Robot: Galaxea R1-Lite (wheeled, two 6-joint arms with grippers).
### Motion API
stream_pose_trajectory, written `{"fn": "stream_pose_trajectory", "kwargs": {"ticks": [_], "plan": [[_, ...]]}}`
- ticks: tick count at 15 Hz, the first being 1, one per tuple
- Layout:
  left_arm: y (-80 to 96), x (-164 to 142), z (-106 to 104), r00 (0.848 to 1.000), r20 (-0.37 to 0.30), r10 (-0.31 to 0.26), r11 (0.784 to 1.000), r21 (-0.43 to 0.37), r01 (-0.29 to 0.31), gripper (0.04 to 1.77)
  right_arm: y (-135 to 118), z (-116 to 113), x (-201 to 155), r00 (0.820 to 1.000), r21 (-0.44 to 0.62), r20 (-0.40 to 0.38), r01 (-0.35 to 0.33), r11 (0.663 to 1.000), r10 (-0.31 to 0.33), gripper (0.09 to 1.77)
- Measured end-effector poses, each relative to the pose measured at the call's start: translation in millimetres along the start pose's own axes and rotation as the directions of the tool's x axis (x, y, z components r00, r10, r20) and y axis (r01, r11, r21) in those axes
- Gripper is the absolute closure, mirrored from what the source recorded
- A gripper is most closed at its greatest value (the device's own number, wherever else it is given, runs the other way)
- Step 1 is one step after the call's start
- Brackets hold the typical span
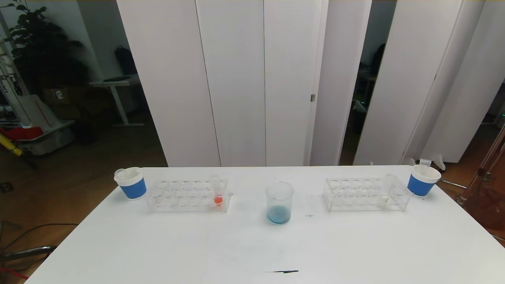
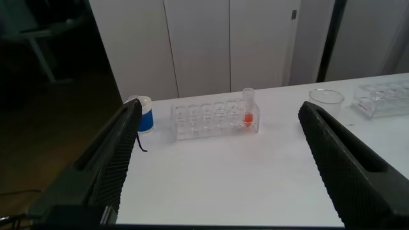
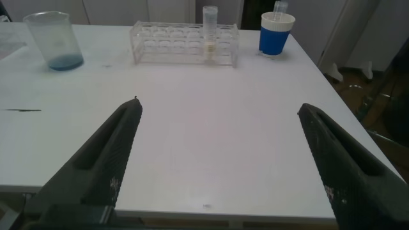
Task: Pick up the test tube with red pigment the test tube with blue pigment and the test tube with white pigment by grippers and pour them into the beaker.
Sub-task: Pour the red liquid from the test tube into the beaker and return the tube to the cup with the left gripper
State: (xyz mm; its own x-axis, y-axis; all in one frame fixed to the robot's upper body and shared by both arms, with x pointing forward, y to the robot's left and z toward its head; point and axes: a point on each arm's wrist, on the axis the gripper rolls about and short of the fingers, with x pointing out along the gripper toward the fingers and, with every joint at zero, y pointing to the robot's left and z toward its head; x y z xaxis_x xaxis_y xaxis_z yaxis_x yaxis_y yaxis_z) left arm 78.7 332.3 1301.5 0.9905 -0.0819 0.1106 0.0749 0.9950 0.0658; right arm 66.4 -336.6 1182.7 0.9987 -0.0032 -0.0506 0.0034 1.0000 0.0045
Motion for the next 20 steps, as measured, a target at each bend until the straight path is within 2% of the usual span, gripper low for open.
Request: {"fn": "stream_pose_trajectory", "kwargs": {"ticks": [5,9,12,15,18,20], "plan": [[9.1,74,61,1.000,-0.014,0.017,0.999,-0.049,-0.018,0.06,0,0,0,1.000,0.000,0.000,0.000,1.000,0.000,0.11],[14.4,134,68,0.998,-0.054,0.014,0.997,-0.072,-0.017,0.06,0,0,0,1.000,0.000,0.000,0.000,1.000,0.000,0.11],[11.1,175,51,0.992,-0.127,-0.024,0.995,-0.094,0.012,0.06,0,0,0,1.000,0.000,0.000,0.000,1.000,0.000,0.11],[-0.5,202,25,0.968,-0.239,-0.073,0.985,-0.168,0.033,0.06,0,0,0,1.000,0.000,0.000,0.000,1.000,0.000,0.11],[-5.8,220,-1,0.975,-0.219,-0.028,0.987,-0.161,-0.008,0.06,0,0,0,1.000,0.000,0.000,0.000,1.000,0.000,0.11],[-14.5,229,-28,0.967,-0.254,-0.019,0.988,-0.153,-0.021,0.06,0,0,0,1.000,0.000,0.000,0.000,1.000,0.000,0.11]]}}
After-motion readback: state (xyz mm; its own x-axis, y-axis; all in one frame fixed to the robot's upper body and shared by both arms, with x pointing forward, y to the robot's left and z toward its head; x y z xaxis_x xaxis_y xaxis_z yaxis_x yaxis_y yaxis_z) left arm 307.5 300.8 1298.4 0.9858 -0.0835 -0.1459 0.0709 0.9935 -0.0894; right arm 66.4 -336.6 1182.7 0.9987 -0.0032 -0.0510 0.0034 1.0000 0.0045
